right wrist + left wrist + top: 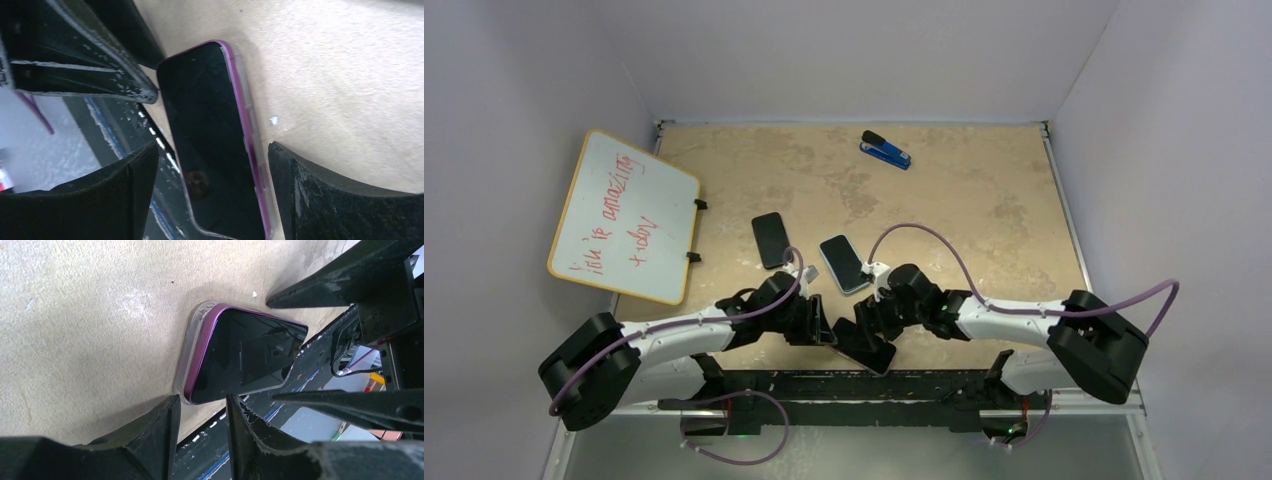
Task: Put the phone into the phone case
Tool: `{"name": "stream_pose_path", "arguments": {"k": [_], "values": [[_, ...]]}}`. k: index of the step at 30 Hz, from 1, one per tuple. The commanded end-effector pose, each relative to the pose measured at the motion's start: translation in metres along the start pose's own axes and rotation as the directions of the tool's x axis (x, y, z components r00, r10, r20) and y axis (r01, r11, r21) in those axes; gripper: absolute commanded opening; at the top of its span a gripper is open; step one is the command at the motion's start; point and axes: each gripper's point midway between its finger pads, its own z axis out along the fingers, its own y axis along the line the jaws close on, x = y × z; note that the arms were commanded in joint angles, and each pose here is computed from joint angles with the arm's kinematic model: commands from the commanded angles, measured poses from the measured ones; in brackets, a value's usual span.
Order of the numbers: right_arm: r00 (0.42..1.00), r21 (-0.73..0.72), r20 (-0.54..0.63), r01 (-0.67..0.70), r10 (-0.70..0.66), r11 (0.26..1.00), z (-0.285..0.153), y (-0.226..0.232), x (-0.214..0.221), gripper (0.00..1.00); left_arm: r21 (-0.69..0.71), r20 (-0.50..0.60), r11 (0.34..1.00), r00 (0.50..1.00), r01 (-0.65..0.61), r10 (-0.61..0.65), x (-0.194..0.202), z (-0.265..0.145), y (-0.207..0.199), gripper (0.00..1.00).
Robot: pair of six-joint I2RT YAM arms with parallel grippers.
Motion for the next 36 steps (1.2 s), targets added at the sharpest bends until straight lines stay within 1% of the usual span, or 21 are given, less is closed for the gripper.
{"name": "stream_pose_path", "arguments": {"k": [1, 4, 6, 10, 12, 16, 20, 22, 30, 36], "values": [[0.991, -0.103, -0.115, -0.082, 0.070, 0.991, 0.002, 0.018, 0.019, 0.82, -0.002, 0.040, 1.000, 0.999, 0.016, -0.016, -0.006, 0.003, -0.002, 0.38], [0.982, -0.172, -0.150, -0.143, 0.118, 0.975, 0.002, 0.033, 0.021, 0.83, -0.013, 0.039, 1.000, 0.999, 0.016, -0.015, -0.005, 0.003, 0.000, 0.32], [0.975, -0.188, -0.161, -0.179, 0.150, 0.966, 0.002, 0.038, 0.020, 0.83, -0.022, 0.038, 1.000, 0.999, 0.018, -0.017, -0.002, 0.003, 0.004, 0.28], [0.966, -0.224, -0.145, -0.241, 0.213, 0.944, -0.001, 0.047, 0.011, 0.83, -0.019, 0.028, 1.000, 0.999, 0.021, -0.020, 0.002, 0.004, 0.006, 0.21], [0.961, -0.242, -0.136, -0.267, 0.240, 0.933, -0.002, 0.049, 0.008, 0.83, -0.021, 0.023, 1.000, 1.000, 0.018, -0.018, 0.004, 0.004, 0.007, 0.18], [0.949, -0.237, -0.121, -0.314, 0.293, 0.920, -0.002, 0.047, 0.003, 0.81, -0.010, 0.027, 1.000, 0.999, 0.025, -0.024, 0.005, 0.003, 0.005, 0.18], [0.929, -0.291, -0.096, -0.370, 0.358, 0.882, -0.002, 0.053, -0.001, 0.78, 0.007, 0.033, 0.999, 0.999, 0.036, -0.036, 0.007, 0.002, 0.004, 0.18], [0.919, -0.295, -0.095, -0.392, 0.382, 0.871, -0.001, 0.052, 0.000, 0.76, 0.007, 0.031, 0.999, 0.999, 0.039, -0.039, 0.007, 0.002, 0.004, 0.17], [0.903, -0.337, -0.069, -0.421, 0.424, 0.842, -0.002, 0.055, -0.002, 0.70, 0.018, 0.029, 0.998, 0.998, 0.055, -0.056, 0.010, 0.001, 0.004, 0.17], [0.871, -0.391, 0.004, -0.451, 0.491, 0.802, -0.004, 0.057, -0.017, 0.62, 0.047, 0.041, 0.996, 0.997, 0.070, -0.072, 0.009, -0.003, -0.001, 0.16]]}}
